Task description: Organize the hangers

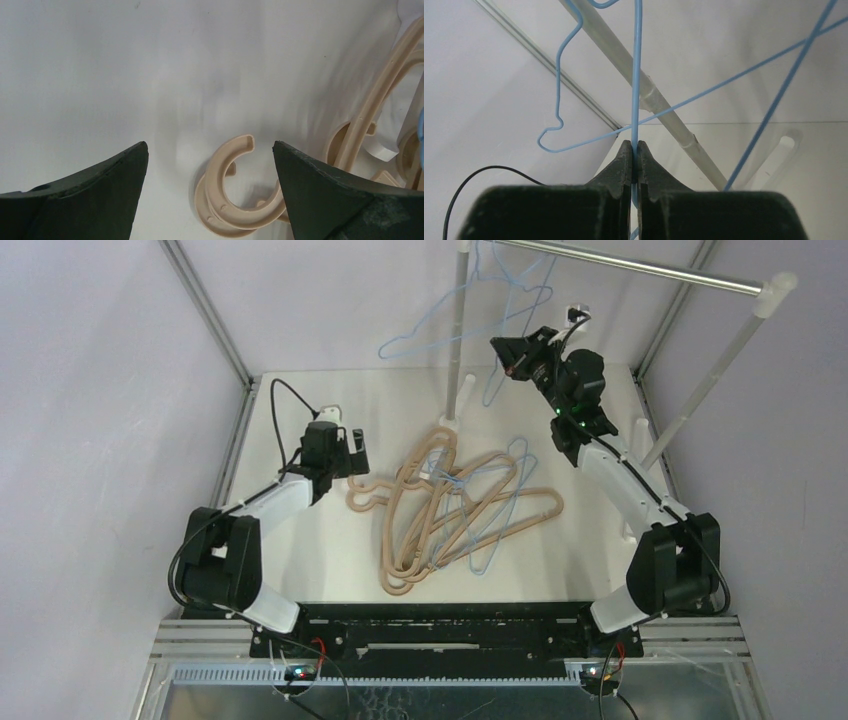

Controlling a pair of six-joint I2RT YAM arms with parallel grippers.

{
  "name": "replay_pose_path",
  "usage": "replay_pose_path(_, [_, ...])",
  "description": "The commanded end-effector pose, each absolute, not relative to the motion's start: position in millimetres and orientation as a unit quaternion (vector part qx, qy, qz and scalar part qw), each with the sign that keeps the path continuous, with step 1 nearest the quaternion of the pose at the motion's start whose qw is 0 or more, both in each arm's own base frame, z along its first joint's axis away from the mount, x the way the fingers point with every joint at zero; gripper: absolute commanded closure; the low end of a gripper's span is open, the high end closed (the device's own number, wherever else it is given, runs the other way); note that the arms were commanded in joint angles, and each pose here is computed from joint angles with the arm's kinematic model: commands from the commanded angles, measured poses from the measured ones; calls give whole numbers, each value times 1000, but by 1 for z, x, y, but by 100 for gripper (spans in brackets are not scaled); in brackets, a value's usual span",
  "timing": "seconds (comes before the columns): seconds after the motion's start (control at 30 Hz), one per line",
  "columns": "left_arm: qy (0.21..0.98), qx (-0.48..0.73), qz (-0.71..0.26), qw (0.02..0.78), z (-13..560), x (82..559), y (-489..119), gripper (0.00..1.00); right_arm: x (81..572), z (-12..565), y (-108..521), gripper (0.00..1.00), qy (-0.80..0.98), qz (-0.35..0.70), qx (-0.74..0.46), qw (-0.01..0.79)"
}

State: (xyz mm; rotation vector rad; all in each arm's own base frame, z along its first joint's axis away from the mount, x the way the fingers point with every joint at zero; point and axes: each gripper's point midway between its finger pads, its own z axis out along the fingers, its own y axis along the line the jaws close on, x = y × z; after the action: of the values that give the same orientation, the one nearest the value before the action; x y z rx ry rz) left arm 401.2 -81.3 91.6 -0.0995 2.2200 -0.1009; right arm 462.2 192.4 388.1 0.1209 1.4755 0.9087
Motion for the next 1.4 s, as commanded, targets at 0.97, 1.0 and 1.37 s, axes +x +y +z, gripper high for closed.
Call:
replay_pose_path(0.97, [879, -38, -50, 472, 115, 414, -87, 1, 332, 334, 135, 34, 698, 208, 104, 677])
replay_pose_path(1.0, [879, -38, -50, 473, 116, 414, -87, 1, 325, 326, 137, 34, 707, 199, 98, 672])
replay_pose_path(1.37, [879, -39, -50, 473, 116, 414, -87, 0, 278, 191, 183, 36, 827, 166, 33, 536])
